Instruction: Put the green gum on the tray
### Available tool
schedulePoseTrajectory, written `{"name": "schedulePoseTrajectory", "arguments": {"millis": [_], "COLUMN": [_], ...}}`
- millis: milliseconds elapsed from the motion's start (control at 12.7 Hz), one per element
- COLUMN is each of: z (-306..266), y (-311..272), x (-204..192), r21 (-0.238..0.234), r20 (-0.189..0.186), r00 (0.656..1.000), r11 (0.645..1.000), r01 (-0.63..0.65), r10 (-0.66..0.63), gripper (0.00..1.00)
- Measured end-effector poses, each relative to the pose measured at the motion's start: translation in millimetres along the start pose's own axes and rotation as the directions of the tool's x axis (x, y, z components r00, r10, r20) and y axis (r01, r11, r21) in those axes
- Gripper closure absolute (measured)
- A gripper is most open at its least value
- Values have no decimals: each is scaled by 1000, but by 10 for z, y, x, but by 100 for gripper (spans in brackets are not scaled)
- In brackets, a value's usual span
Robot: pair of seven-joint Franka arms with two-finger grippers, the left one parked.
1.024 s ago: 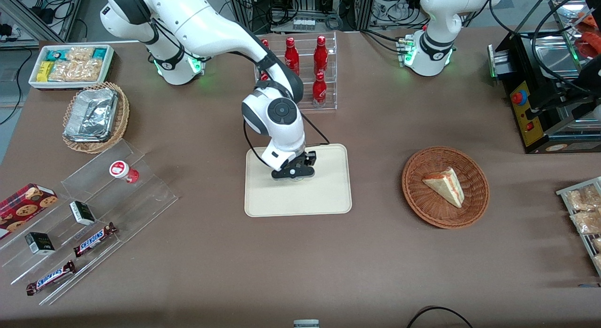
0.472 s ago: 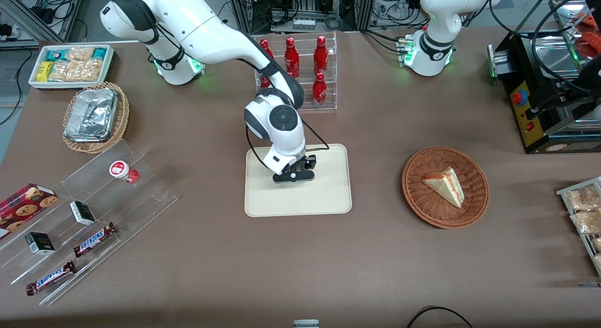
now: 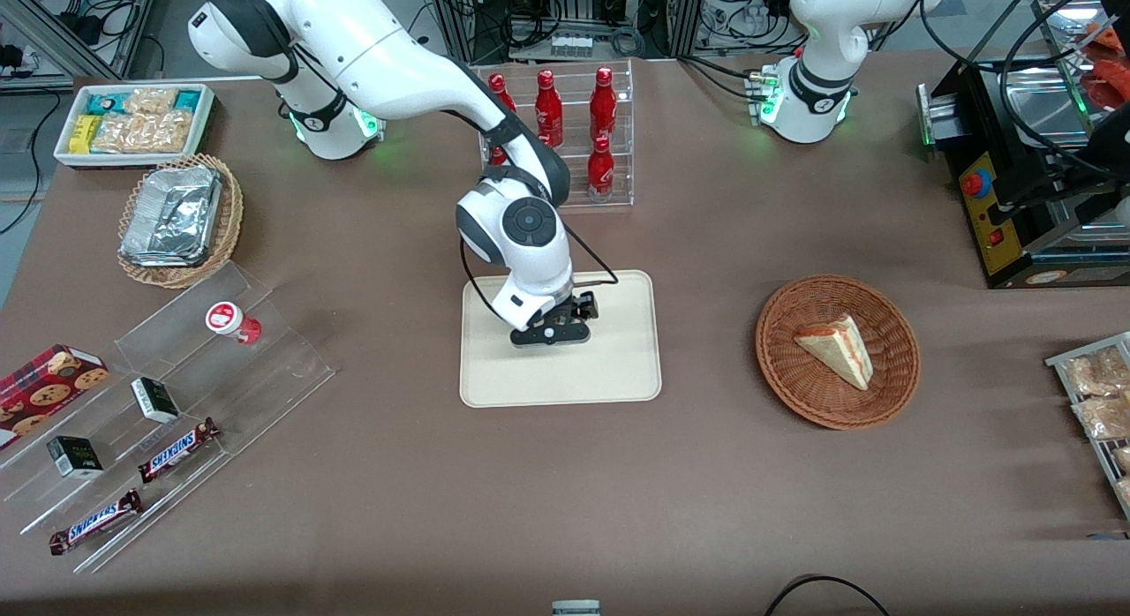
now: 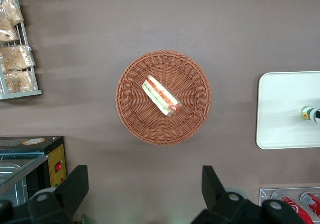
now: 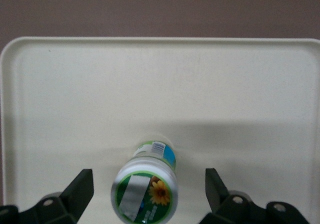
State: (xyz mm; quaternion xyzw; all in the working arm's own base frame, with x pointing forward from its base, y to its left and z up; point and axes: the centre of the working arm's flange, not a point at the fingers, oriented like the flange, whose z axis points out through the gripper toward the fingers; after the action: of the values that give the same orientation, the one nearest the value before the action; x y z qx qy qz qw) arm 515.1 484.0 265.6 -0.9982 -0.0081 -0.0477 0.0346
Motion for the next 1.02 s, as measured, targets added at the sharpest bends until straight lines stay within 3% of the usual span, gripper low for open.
{"name": "schedulePoseTrajectory", "arguments": {"millis": [157,394,1024], "z": [-496,-1545,-3153], "y": [93,575,2600], "x": [124,315,489], "r21": [0,-31,-74], "r20": [-5,26,118], "r00": [1000,1000,993], "r11": [1000,999,997], "r01": [-15,-12,35], "r10": [15,12,-26], "gripper": [0,0,0]}}
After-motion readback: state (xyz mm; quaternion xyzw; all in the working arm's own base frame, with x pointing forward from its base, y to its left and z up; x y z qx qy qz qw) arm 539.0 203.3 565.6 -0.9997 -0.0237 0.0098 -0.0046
